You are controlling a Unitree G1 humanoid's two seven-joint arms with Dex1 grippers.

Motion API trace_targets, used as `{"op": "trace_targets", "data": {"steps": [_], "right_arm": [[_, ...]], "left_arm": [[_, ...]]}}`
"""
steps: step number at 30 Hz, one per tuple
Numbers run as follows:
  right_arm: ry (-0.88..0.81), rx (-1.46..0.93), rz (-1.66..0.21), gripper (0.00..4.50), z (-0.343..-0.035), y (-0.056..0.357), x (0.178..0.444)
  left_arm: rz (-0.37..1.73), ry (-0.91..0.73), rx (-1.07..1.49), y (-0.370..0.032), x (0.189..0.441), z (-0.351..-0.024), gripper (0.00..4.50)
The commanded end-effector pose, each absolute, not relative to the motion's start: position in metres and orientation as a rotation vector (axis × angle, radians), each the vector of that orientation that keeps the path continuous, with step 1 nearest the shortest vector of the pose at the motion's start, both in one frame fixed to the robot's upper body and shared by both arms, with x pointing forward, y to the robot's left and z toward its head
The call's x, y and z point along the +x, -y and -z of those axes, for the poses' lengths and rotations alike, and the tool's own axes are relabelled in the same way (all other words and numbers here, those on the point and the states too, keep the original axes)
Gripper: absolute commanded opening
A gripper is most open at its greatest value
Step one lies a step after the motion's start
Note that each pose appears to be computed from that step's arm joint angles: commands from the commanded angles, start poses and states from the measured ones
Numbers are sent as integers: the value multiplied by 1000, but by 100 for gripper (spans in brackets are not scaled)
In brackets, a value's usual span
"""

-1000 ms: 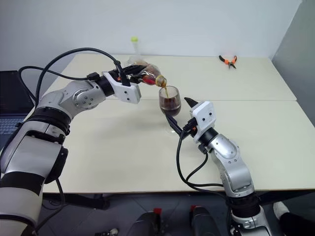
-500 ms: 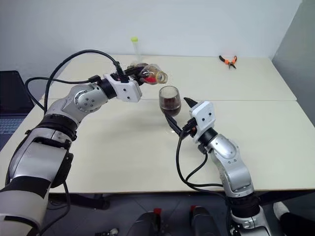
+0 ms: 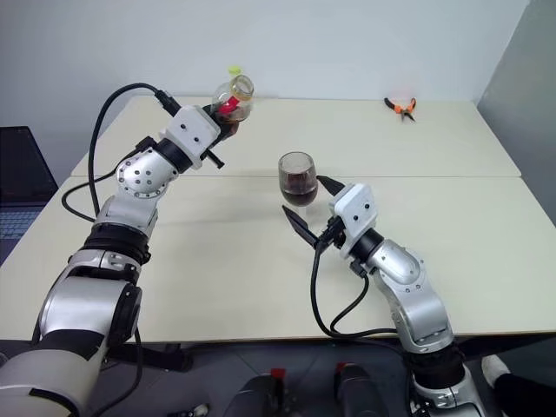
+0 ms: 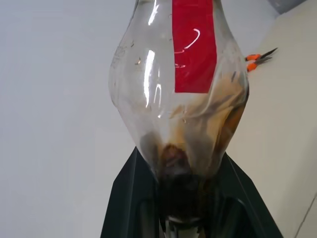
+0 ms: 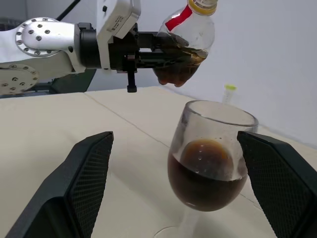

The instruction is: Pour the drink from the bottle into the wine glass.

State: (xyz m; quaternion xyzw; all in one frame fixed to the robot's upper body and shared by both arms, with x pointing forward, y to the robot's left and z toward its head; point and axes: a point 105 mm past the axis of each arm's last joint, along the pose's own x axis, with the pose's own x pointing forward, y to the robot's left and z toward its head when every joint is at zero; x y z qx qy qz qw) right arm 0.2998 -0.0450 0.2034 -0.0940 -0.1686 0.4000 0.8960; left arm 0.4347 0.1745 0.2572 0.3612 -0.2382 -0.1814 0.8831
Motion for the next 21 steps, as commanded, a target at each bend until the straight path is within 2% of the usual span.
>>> {"op": "trace_targets", "data": {"steps": [1, 9, 15, 21], "right_arm": [[390, -216, -938, 429, -219, 37, 279], [336, -225, -1082, 429, -223, 28, 265], [265, -276, -1073, 429, -210, 23, 277], [222, -297, -1067, 429, -201, 17, 283]], "left_arm": [[293, 517, 616, -192, 428, -265, 64], [132, 388, 336, -229, 418, -227, 64], [69, 299, 120, -238, 414, -191, 64], [54, 246, 51, -238, 415, -170, 64]]}}
